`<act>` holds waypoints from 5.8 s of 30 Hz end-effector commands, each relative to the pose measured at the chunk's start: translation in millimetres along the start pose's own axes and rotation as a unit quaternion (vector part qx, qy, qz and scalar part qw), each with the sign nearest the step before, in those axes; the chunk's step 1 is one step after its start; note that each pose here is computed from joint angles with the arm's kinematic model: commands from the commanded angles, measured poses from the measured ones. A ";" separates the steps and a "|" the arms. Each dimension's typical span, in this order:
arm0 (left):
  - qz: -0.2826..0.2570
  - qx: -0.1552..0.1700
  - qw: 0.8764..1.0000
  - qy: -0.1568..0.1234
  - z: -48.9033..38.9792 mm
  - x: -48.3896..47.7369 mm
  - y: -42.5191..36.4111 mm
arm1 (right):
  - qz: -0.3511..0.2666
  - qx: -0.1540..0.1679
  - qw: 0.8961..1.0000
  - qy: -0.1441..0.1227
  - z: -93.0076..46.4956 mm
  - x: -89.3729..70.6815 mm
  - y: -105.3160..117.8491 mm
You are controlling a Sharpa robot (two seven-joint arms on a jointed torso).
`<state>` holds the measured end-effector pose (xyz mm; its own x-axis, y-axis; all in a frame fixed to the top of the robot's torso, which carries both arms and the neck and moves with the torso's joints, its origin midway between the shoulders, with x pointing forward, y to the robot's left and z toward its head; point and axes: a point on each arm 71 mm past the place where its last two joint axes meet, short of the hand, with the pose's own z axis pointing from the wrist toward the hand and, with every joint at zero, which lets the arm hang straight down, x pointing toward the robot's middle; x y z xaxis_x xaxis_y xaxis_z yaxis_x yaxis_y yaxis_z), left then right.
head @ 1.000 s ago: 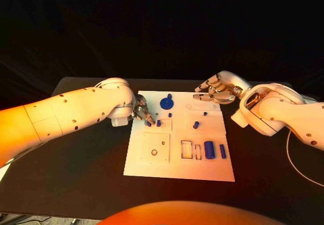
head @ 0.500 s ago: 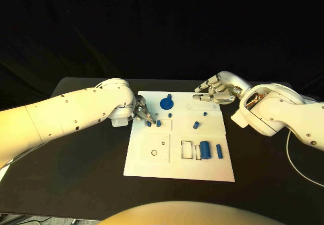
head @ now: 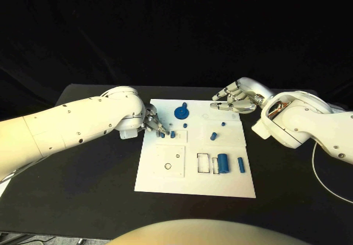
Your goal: Assemble the parts on the task board
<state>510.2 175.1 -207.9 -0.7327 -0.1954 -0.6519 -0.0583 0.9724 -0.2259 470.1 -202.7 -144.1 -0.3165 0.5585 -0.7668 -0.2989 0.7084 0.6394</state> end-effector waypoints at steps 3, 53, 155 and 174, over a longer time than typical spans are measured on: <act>-0.038 0.003 0.998 -0.043 -4.9 -5.2 4.9 | -0.002 -0.003 1.000 0.005 -0.2 1.0 0.2; 0.175 0.260 0.928 -0.200 13.5 7.9 -77.0 | -0.001 -0.004 1.000 0.009 1.0 2.9 1.1; 0.097 0.208 0.958 -0.169 5.2 -3.1 -27.4 | -0.001 -0.001 1.000 0.012 2.2 5.5 -1.7; 0.107 0.199 0.959 -0.173 11.1 -3.3 -27.6 | -0.001 -0.001 1.000 0.014 2.1 5.8 -1.5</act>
<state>521.8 147.8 -205.9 -0.4248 -0.1162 -0.8978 0.3776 0.8786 -0.2924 471.4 -201.2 -149.1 -0.3298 0.5544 -0.7641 -0.2925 0.7096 0.6410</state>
